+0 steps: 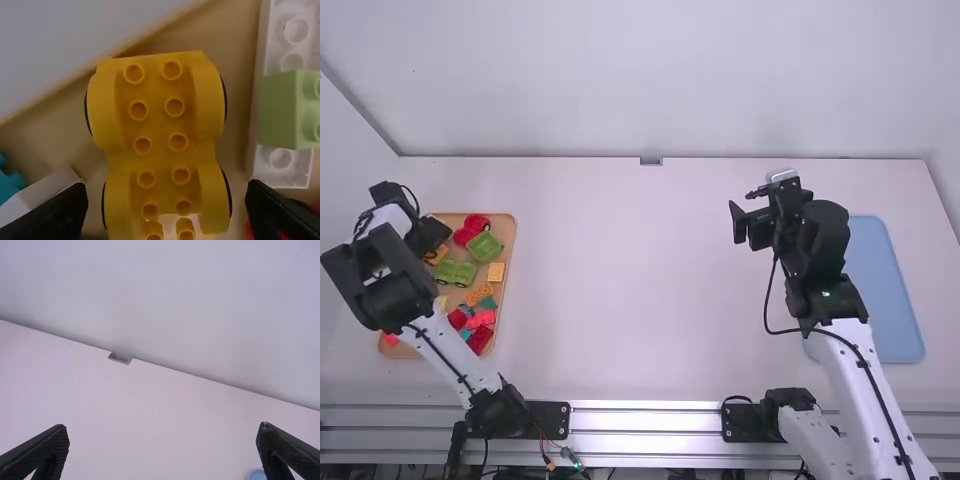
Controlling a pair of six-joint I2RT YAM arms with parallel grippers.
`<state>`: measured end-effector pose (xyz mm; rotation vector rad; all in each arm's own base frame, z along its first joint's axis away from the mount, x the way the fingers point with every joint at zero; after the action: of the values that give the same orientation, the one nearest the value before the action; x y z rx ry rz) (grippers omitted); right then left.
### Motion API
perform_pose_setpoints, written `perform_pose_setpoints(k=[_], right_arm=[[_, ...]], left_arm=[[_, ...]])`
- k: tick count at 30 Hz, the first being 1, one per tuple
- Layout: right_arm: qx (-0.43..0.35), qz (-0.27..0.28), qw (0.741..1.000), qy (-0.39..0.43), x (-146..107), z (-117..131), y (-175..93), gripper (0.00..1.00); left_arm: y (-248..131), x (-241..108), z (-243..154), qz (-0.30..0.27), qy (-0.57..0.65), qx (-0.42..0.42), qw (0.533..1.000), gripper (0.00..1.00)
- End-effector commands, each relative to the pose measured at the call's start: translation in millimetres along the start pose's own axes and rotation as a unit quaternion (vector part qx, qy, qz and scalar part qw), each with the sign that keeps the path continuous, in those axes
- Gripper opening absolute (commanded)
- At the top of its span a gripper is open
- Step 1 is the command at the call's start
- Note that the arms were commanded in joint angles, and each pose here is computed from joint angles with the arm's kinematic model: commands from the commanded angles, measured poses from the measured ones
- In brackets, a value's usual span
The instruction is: Assemble lego blocks to make yellow taxi
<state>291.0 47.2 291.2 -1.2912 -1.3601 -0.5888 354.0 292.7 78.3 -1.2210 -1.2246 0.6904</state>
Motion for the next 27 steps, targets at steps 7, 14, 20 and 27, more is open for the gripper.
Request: perform_pose_setpoints(k=[7,14,20,27], right_arm=[[-0.002,-0.017,1.000,-0.002,15,-3,-2,0.99],[-0.001,-0.017,1.000,-0.002,15,-3,-2,0.99],[0.001,-0.018,1.000,-0.002,16,-2,-2,0.99],[0.004,-0.018,1.000,-0.004,16,1,-2,0.99]], left_arm=[[6,-4,8,0.010,-0.006,0.013,1.000,0.82],[14,-10,12,0.010,-0.007,0.014,1.000,0.80],[17,-10,11,0.002,0.001,0.007,1.000,0.75],[18,-8,9,-0.003,0.018,0.000,1.000,0.64]])
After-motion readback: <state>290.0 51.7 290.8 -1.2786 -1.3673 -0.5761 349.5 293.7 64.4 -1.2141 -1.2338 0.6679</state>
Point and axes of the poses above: each hand's point on the last joint's axis, 136 mm out from that joint toward the fingers, its own y axis out along the fingers, its own z axis along the line the jaws close on, x = y × z, the point moved 7 cm from there along -y, back along the fingers, and after that the axes turned 9 degrees about -y, right-handed, at the moved point
